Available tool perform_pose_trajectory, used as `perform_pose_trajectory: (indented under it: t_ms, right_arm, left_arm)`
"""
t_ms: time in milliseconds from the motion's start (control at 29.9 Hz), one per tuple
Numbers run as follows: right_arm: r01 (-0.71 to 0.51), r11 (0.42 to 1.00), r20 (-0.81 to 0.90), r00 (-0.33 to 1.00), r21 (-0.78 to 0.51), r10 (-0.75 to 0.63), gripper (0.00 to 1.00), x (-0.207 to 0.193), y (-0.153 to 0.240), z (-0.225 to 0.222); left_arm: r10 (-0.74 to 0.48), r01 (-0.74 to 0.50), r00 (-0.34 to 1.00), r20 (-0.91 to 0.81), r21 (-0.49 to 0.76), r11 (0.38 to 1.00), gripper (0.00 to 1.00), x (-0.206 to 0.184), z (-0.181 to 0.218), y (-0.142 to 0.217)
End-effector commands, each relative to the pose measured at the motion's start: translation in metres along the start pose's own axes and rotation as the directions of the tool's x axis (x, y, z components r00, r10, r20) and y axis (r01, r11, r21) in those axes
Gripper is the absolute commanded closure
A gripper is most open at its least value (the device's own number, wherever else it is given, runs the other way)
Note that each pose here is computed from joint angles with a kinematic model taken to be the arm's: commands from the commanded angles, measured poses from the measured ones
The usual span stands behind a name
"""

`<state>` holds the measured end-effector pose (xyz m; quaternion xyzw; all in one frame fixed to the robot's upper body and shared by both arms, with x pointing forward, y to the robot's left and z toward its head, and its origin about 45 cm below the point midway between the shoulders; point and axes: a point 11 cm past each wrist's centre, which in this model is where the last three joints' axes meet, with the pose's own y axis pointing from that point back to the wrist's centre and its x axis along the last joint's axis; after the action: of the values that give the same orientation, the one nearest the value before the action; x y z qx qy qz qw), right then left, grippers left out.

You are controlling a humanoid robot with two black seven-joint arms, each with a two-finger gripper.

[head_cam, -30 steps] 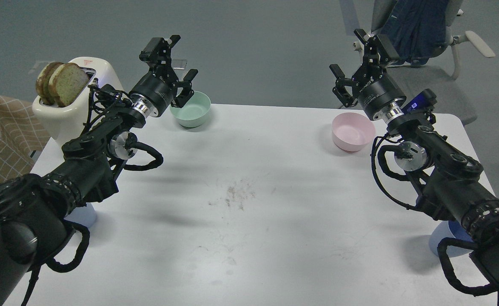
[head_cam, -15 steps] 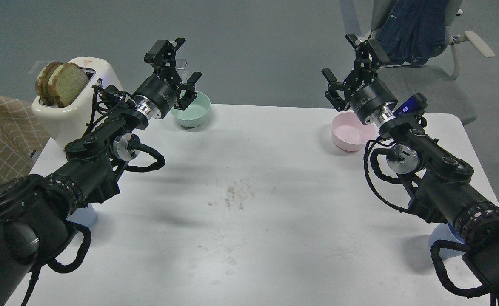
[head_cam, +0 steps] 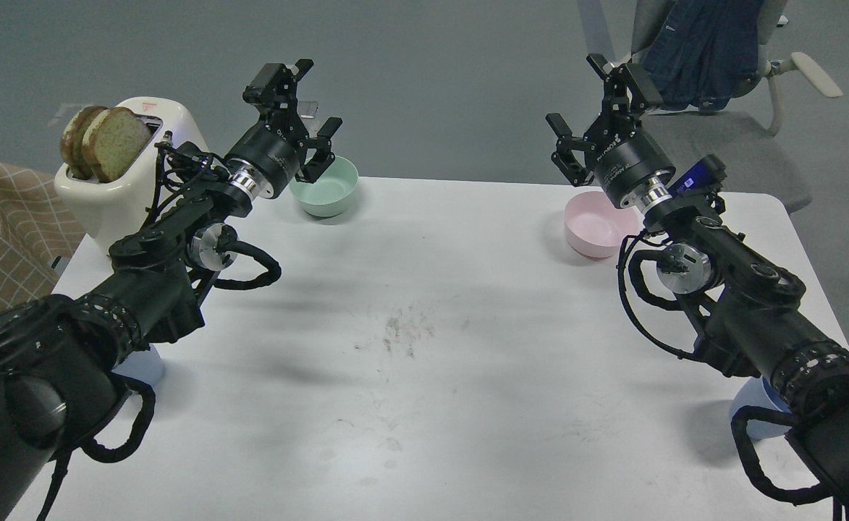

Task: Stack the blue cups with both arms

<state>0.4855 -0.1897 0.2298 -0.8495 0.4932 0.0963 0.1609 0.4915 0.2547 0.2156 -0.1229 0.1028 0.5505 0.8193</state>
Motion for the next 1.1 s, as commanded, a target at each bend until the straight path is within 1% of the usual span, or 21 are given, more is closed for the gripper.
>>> perform_pose_trajectory:
  t_ms: [0,869,1002,1069]
  right_arm:
    - [0.006,1.000,-0.003,1.000,0.003,-0.006,0.00,-0.002,-0.003,-0.002]
    - [0.008,1.000,0.002,1.000,0.008,-0.008,0.00,-0.004,-0.005,-0.004]
    - [0.008,1.000,-0.001,1.000,0.008,-0.008,0.00,-0.003,-0.005,-0.005]
    - [0.007,1.000,-0.001,1.000,0.010,-0.007,0.00,-0.002,-0.004,-0.005]
  left_arm:
    - [0.001,-0.001,1.000,0.001,-0.002,1.000,0.02,0.001,0.001,0.000]
    - [-0.013,0.013,1.000,0.012,-0.001,1.000,0.02,-0.003,0.003,-0.003]
    - [-0.047,0.047,0.998,0.051,-0.017,0.999,0.02,-0.005,0.021,-0.008]
    - [-0.113,0.119,0.980,0.164,-0.024,0.993,0.03,0.000,0.057,-0.006]
